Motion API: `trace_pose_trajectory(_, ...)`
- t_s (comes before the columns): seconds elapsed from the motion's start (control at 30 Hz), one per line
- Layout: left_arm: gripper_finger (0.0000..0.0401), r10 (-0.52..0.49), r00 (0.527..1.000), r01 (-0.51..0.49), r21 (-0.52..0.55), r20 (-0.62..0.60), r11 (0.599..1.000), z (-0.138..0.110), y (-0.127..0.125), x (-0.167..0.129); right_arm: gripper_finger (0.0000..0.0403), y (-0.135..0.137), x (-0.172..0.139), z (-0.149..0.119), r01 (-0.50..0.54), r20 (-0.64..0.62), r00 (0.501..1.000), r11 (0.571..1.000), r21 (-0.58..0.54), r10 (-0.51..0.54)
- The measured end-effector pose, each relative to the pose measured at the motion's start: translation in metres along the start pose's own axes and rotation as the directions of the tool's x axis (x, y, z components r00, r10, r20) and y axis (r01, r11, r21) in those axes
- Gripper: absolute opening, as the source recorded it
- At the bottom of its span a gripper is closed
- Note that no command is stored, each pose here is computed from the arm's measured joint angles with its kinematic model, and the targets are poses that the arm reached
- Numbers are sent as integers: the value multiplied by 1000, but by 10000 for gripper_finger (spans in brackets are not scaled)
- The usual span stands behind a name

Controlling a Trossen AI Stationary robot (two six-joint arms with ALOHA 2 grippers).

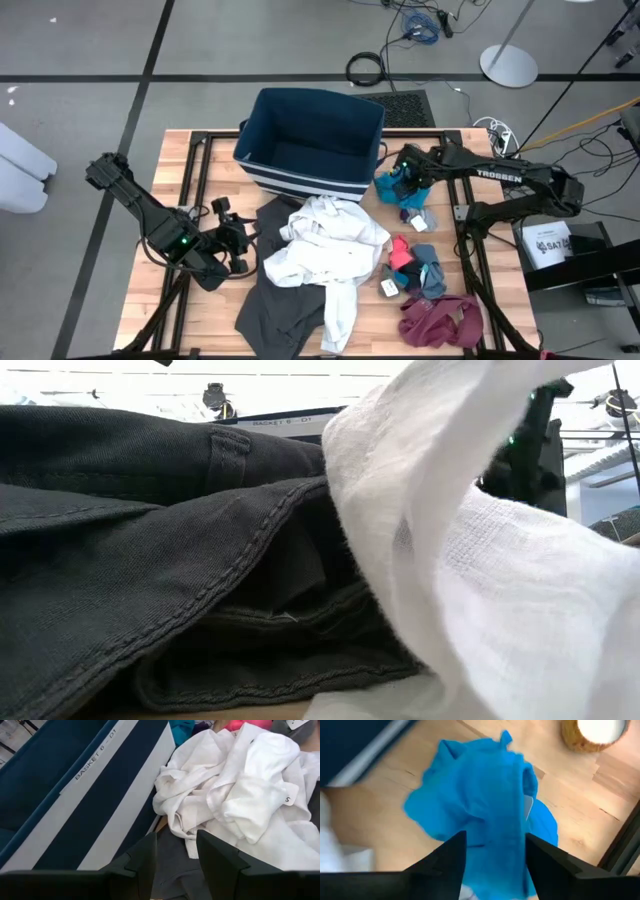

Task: Sort clothes
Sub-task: Move the blue short to the right of the table, then move the white sock to the right of the table

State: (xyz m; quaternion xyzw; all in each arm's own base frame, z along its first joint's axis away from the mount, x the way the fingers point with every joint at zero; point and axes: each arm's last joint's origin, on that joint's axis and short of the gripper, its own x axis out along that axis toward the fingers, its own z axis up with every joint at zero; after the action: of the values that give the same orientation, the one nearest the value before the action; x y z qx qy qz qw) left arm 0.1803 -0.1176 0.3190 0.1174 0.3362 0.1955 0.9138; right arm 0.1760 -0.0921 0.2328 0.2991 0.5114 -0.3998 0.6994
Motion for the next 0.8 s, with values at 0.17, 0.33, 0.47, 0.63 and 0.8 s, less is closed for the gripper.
trace_pose_trajectory(0.17,150,-21,1000,21,-25,11,999,2,-2,0,193,3,-34,14,-25,32,999,999,21,24)
trace_pose_trajectory(0.33,150,-64,998,64,-39,-2,997,3,-4,0,192,3,-71,24,-42,58,997,999,24,40)
trace_pose_trajectory(0.47,150,-91,996,90,-38,-11,995,2,-14,6,192,7,-94,26,-75,93,993,997,18,73)
trace_pose_trajectory(0.63,150,-104,992,105,6,-70,994,-8,-28,19,192,19,-111,14,-138,130,981,989,-54,144)
trace_pose_trajectory(0.8,150,-108,989,110,18,-98,994,-14,-39,29,192,31,-125,-7,-166,178,967,980,-108,183)
